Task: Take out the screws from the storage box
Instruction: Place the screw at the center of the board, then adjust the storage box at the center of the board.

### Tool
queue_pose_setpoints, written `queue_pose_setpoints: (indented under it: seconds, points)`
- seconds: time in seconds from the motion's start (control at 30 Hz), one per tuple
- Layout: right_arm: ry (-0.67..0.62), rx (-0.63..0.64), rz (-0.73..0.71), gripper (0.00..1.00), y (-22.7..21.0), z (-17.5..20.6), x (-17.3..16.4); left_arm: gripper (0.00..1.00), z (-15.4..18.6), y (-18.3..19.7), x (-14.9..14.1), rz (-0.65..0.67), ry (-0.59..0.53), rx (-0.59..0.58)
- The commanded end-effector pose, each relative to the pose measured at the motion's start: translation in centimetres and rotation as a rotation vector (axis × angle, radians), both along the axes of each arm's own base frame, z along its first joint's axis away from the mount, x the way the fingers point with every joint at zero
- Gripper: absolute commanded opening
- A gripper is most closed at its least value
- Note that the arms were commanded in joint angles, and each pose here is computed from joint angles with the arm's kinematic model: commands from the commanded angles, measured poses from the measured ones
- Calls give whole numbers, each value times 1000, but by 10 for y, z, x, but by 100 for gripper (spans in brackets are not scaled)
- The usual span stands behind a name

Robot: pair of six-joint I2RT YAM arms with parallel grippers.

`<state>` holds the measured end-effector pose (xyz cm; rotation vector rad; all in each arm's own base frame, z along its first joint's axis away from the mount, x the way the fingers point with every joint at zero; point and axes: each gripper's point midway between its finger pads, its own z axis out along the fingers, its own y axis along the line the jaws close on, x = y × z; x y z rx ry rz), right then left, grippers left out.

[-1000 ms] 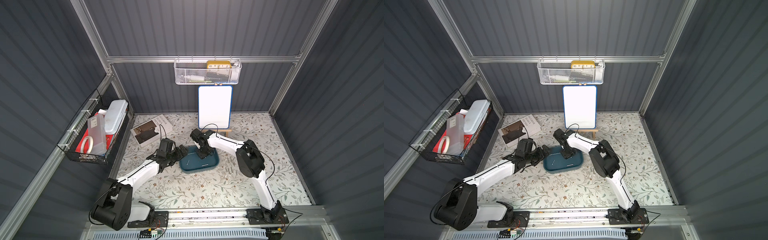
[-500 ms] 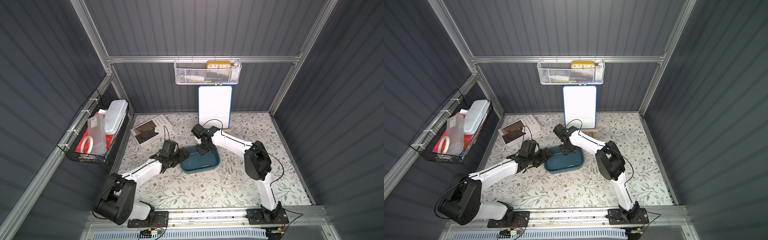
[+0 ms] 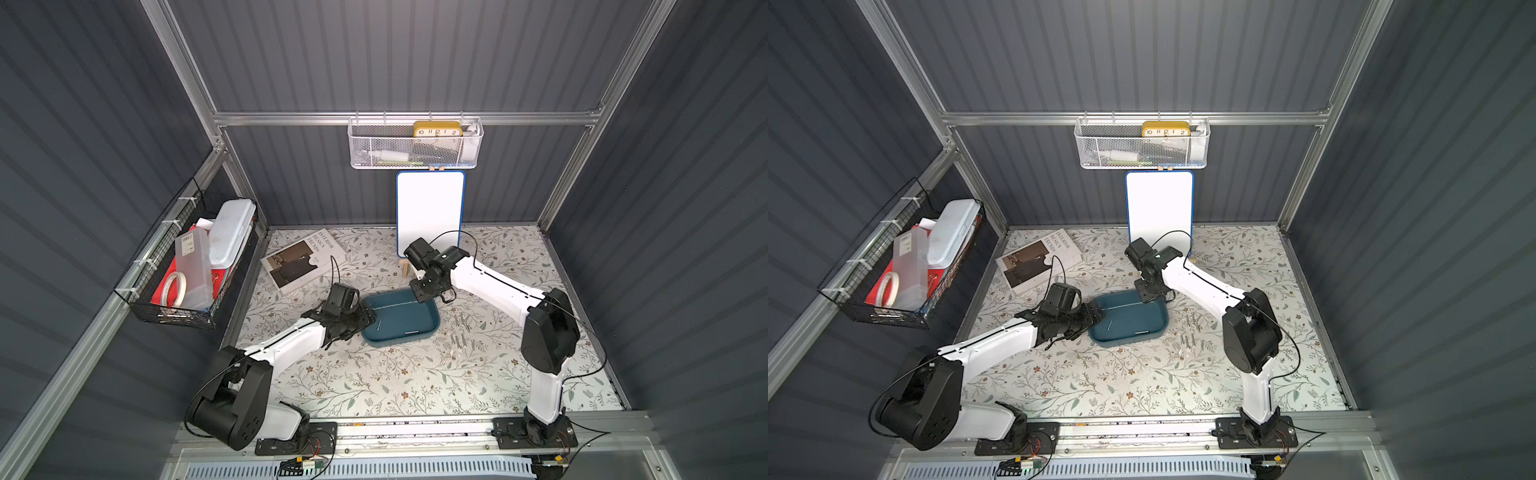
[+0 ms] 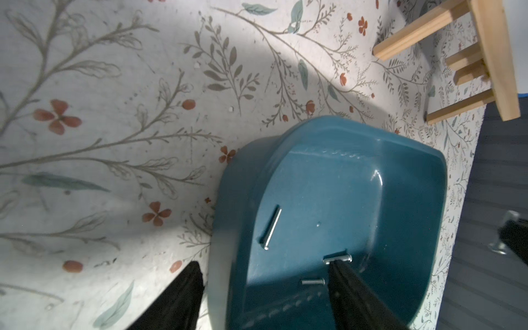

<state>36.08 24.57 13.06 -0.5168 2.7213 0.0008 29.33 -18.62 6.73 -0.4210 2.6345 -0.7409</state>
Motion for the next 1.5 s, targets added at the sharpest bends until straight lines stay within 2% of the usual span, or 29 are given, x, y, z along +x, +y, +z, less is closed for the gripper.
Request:
queue_pose_setpoints:
  seconds: [0.0, 0.13, 0.33, 0.6, 0.73, 0.9, 1.13, 1.33, 1.47]
  points:
    - [-6, -24, -88, 4, -29, 0, -2, 70, 4, 1, -1, 25, 26, 28]
    - [16, -35, -145, 4, -55, -14, -9, 64, -1, -3, -6, 22, 56, 34]
    - [80, -61, -168, 4, -72, -46, -23, 54, -12, -3, -12, 7, 106, 75]
    - [147, -40, -177, 4, -72, -80, -31, 39, -16, 1, -12, 15, 144, 124]
    - [178, -7, -166, 4, -65, -91, -34, 28, -8, -4, -13, -1, 156, 100]
    - [196, -25, -169, 4, -66, -105, -35, 23, -10, -3, -15, -4, 185, 118]
    - [195, -58, -180, 4, -76, -114, -38, 0, 9, -11, -7, -15, 178, 100]
    - [191, -61, -188, 5, -80, -116, -38, 0, 28, -16, -1, -24, 180, 92]
    - [196, -71, -190, 5, -84, -119, -39, 0, 30, -16, -7, -35, 231, 106]
